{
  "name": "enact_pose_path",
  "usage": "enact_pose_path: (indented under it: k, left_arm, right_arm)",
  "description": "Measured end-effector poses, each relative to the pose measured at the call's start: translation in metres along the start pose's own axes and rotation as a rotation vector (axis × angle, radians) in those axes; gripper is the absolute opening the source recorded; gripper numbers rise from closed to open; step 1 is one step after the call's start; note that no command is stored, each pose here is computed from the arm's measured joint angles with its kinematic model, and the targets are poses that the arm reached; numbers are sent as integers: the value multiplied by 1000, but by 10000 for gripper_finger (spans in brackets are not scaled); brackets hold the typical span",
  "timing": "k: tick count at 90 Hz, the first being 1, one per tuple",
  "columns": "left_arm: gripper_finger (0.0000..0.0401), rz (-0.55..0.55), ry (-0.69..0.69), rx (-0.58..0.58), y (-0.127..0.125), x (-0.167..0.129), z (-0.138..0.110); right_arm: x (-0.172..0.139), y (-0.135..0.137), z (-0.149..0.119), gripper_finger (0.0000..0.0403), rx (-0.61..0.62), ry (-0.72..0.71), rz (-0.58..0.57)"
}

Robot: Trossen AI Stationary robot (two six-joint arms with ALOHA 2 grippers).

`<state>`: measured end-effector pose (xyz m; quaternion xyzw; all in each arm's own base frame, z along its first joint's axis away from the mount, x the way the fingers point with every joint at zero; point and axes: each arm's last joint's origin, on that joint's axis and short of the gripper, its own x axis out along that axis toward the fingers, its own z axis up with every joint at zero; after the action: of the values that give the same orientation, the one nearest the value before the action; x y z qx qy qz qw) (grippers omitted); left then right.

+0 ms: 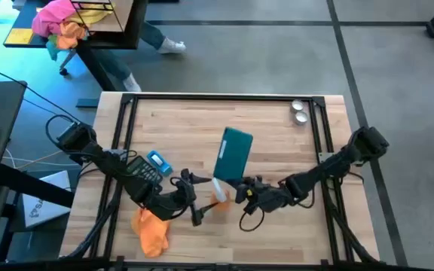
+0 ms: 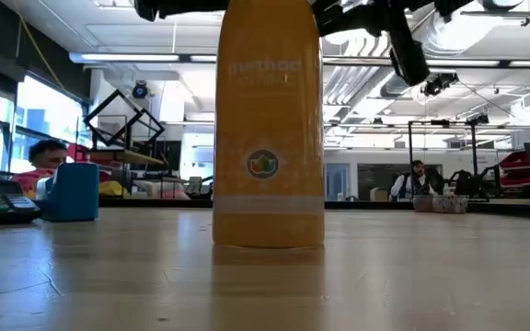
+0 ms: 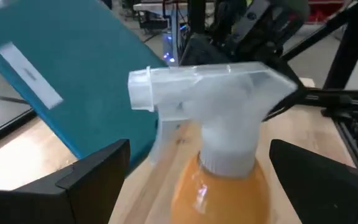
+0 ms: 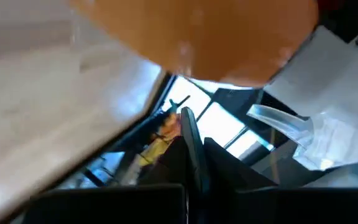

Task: Apply microfiber cloth
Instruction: Spray the blue phone using the orange spray bottle

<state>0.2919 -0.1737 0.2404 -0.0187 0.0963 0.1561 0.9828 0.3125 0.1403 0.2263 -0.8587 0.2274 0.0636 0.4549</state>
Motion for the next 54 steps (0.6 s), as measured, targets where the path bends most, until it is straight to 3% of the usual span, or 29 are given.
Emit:
enact_pose_path:
  k: [16, 30, 54]
  left_arm:
    - [367, -15, -11, -25, -5, 8, -7]
    - [367, 10, -10, -20, -7, 15, -16]
    - [357, -66, -5, -73, -5, 23, -14]
  right_arm:
    - [13, 5, -13, 0, -111, -21, 11]
    - [21, 7, -21, 0, -121, -29, 12]
    - [30, 8, -22, 0, -270, -178, -92]
